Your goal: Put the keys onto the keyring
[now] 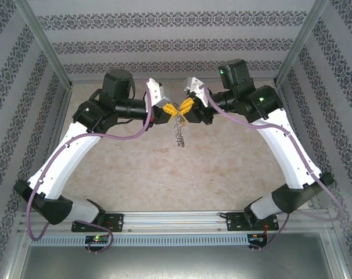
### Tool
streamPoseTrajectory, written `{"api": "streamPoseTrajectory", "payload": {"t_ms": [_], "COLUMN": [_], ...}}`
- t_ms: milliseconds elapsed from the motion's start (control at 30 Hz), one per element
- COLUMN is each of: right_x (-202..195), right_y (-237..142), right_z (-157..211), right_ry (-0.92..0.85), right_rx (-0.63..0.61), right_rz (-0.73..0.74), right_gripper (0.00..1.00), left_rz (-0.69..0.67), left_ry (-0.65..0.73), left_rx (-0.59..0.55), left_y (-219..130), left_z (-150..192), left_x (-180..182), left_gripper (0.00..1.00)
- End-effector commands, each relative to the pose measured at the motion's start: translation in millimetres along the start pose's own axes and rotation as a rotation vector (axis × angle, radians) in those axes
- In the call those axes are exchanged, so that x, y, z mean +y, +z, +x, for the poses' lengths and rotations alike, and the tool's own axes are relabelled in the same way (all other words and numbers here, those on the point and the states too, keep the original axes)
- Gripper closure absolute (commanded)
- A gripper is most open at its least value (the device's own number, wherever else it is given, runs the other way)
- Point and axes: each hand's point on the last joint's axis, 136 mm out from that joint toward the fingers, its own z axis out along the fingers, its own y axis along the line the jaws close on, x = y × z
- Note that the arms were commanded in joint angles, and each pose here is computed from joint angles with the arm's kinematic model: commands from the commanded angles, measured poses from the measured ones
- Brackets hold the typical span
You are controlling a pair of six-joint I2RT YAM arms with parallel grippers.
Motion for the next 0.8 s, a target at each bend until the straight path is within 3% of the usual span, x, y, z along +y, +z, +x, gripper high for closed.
{"api": "streamPoseTrajectory", "payload": {"t_ms": [0,433,767], "right_x": [1.7,12.4,13.2], "right_y": [-17.8,-15.3,-12.9], "right_z": [-32.7,-26.2,-20.0], "right_ry": [0.012,0.082,0.097], "right_rx": [-0.161,-0.195,-0.187], "right_rz": [-0.008,-0.098,-0.109], "right_gripper": [0.75,0.77,0.95], "left_rz": [0.036,0.051,0.046], "left_ry": [0.02,-0.005,-0.009], "left_rx": [-0.105,-0.18,-0.2], "left_y": [-13.8,-26.6,-29.8], "left_z": [-29.6,-45.6,-47.3], "left_x": [-6.9,-6.7,-5.0], "left_gripper": [1.0,1.0,1.0]}}
